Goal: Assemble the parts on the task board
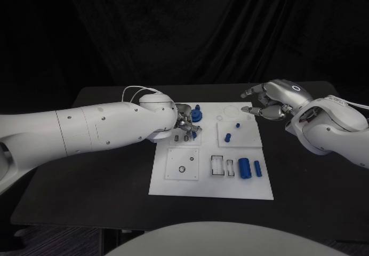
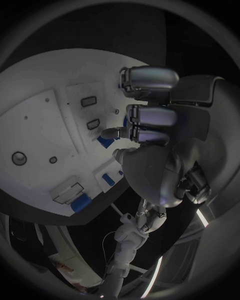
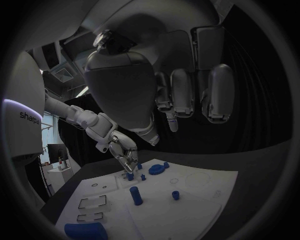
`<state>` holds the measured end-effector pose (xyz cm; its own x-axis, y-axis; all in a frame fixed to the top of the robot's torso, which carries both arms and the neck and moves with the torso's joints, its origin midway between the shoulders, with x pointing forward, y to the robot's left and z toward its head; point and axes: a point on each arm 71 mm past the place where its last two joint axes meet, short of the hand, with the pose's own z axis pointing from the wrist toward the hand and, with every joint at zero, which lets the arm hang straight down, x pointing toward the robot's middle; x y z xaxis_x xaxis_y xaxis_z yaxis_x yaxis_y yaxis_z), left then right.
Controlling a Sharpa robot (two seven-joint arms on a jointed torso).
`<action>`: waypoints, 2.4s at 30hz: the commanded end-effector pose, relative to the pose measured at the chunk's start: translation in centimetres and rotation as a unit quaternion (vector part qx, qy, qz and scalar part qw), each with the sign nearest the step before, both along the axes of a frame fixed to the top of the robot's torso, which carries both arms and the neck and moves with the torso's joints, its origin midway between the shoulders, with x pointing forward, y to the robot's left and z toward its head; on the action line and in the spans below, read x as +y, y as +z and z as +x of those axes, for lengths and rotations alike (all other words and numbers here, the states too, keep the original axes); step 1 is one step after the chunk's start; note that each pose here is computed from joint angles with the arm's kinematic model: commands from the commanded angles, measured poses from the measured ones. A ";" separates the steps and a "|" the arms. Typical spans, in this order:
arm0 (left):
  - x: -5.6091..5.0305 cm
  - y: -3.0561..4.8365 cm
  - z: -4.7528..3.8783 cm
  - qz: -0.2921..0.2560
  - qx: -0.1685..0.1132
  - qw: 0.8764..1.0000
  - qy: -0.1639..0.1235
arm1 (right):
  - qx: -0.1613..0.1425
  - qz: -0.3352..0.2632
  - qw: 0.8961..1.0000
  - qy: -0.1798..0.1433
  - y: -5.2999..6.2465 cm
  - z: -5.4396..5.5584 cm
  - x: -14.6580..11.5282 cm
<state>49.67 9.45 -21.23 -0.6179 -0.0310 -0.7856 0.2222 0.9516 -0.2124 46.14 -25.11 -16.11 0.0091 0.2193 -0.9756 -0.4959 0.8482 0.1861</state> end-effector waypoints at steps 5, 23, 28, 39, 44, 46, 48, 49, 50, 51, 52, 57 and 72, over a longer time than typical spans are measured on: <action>-0.3 -0.12 0.07 -0.006 -0.003 1.000 -0.012 | 0.005 -0.003 1.000 -0.008 -0.1 0.0 -0.1; -0.5 -1.03 0.09 -0.002 0.008 1.000 -0.013 | 0.008 -0.005 1.000 -0.009 -0.2 0.1 -0.1; -0.6 -1.19 0.00 -0.002 0.010 1.000 -0.015 | 0.009 -0.005 1.000 -0.009 -0.2 0.1 0.0; -0.6 -1.34 -0.07 -0.002 0.013 1.000 -0.017 | 0.011 -0.007 1.000 -0.011 -0.3 0.2 -0.1; -0.5 -1.37 -0.08 -0.003 0.013 1.000 -0.019 | 0.012 -0.008 1.000 -0.012 -0.3 0.2 -0.1; -0.5 -1.37 -0.09 -0.003 0.013 1.000 -0.019 | 0.012 -0.008 1.000 -0.012 -0.3 0.2 -0.1; -0.5 -1.38 -0.13 -0.004 0.014 1.000 -0.020 | 0.013 -0.008 1.000 -0.012 -0.3 0.2 -0.1; -0.5 -1.38 -0.15 -0.004 0.014 1.000 -0.020 | 0.013 -0.008 1.000 -0.012 -0.3 0.2 -0.1; -0.5 -1.38 -0.16 -0.004 0.014 1.000 -0.021 | 0.013 -0.008 1.000 -0.012 -0.3 0.2 -0.1; -0.5 -1.38 -0.18 -0.005 0.014 1.000 -0.021 | 0.013 -0.008 1.000 -0.013 -0.3 0.2 -0.1; -0.5 -1.37 -0.19 -0.005 0.014 1.000 -0.022 | 0.013 -0.008 1.000 -0.013 -0.3 0.2 -0.1; -0.4 -1.33 -0.22 -0.010 0.011 1.000 -0.022 | 0.014 -0.009 1.000 -0.014 -0.3 0.2 -0.2; 1.0 -1.11 -0.44 -0.027 0.000 1.000 -0.012 | 0.018 -0.012 1.000 -0.018 -0.4 0.2 -0.5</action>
